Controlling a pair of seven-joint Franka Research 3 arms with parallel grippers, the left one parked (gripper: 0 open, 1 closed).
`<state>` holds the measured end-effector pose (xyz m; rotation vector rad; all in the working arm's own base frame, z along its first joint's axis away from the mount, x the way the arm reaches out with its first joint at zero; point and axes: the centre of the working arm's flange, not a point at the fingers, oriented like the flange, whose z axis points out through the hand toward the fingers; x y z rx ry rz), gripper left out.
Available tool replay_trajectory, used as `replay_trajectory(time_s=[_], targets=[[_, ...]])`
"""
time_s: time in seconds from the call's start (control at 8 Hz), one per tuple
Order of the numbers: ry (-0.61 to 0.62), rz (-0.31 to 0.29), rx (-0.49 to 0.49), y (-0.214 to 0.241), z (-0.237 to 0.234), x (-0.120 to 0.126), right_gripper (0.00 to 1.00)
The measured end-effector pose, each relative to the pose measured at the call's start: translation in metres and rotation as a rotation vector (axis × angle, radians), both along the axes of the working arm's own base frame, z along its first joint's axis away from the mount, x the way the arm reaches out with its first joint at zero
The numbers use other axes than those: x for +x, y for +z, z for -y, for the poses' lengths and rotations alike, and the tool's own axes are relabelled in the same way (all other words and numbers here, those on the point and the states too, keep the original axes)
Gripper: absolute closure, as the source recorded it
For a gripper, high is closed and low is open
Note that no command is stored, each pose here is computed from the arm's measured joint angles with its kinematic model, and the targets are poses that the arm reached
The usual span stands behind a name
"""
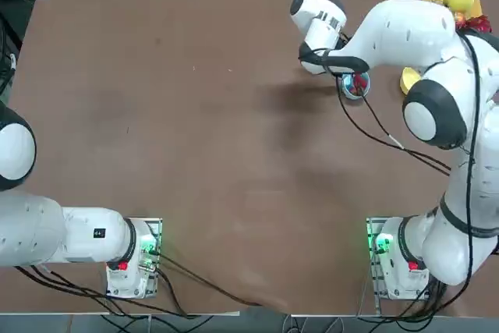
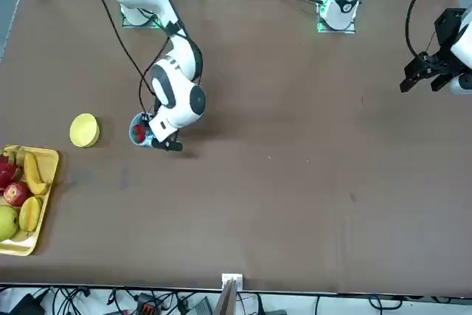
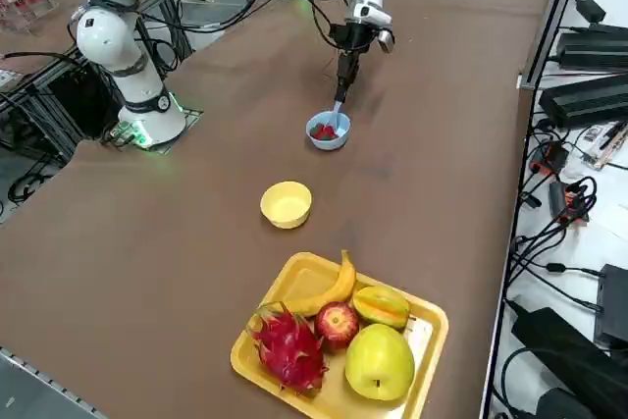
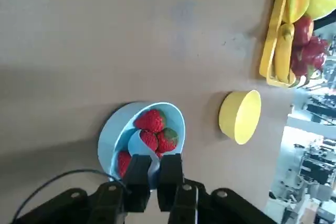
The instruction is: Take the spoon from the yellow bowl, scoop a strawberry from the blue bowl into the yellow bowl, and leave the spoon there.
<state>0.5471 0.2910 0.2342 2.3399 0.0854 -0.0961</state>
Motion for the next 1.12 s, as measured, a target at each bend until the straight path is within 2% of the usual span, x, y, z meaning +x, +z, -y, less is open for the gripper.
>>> replay_trajectory(time_s=[1.12], targets=[[0.087, -0.002, -0.041, -0.003, -0.037, -0.012, 0.89]])
